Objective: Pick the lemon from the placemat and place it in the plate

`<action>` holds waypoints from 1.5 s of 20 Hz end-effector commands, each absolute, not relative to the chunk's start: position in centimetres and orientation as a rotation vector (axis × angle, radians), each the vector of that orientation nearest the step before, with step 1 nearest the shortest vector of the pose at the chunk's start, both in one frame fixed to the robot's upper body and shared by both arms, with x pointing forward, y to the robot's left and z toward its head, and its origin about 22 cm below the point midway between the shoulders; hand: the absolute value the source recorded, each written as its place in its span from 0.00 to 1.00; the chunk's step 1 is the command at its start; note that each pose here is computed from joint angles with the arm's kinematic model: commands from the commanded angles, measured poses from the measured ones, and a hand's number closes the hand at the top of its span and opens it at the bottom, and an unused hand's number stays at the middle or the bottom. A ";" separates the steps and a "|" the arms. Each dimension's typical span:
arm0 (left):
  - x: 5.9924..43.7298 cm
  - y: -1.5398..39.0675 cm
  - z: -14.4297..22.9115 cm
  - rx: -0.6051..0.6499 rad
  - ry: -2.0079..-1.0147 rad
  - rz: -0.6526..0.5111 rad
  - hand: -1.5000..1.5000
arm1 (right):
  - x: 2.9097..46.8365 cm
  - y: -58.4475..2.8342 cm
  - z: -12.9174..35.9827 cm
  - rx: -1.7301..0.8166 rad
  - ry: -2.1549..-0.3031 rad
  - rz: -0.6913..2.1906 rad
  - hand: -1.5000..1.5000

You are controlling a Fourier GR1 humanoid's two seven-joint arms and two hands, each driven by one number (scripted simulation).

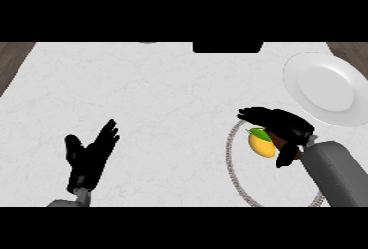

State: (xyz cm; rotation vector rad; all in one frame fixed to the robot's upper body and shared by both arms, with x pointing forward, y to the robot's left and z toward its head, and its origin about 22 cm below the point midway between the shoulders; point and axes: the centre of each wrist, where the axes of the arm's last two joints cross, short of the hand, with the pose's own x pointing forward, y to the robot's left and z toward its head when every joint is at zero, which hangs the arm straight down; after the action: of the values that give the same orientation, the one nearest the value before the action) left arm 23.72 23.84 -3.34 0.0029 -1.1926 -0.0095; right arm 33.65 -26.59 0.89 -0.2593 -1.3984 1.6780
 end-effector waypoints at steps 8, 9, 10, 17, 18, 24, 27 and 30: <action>23.0 22.5 -3.3 -0.003 -1.205 -0.016 0.50 | 32.3 -25.4 -1.2 -0.314 -1.433 1.855 1.00; 23.2 22.3 -3.8 -0.007 -1.206 -0.007 0.50 | 33.7 -23.5 -1.0 -0.324 -1.471 1.831 1.00; 23.2 23.3 -4.2 0.021 -1.203 0.002 0.50 | 33.4 -27.6 -1.5 -0.325 -1.446 1.836 1.00; 23.1 23.3 -3.6 -0.014 -1.195 -0.018 0.50 | 36.2 -23.3 0.2 -0.594 -1.516 1.271 1.00; 23.3 23.3 -3.6 0.000 -1.187 -0.014 0.50 | 36.9 -23.7 0.9 -0.692 -1.472 1.144 1.00; 23.7 23.5 -3.0 0.004 -1.214 -0.023 0.50 | 39.1 -24.2 4.5 -1.072 -1.343 0.542 1.00; 23.7 23.1 -3.2 -0.020 -1.206 -0.050 0.50 | 40.5 -23.0 6.7 -1.229 -1.298 0.288 1.00; 23.8 22.5 -3.1 -0.044 -1.205 -0.051 0.50 | 41.4 -21.4 8.4 -1.339 -1.278 0.039 1.00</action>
State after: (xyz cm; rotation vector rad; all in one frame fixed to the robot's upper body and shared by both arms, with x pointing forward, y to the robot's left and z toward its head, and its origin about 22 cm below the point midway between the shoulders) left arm 23.68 23.15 -3.10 -0.0189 -1.2062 -0.0377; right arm 40.22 -23.01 6.26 -1.2325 -1.3207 0.3601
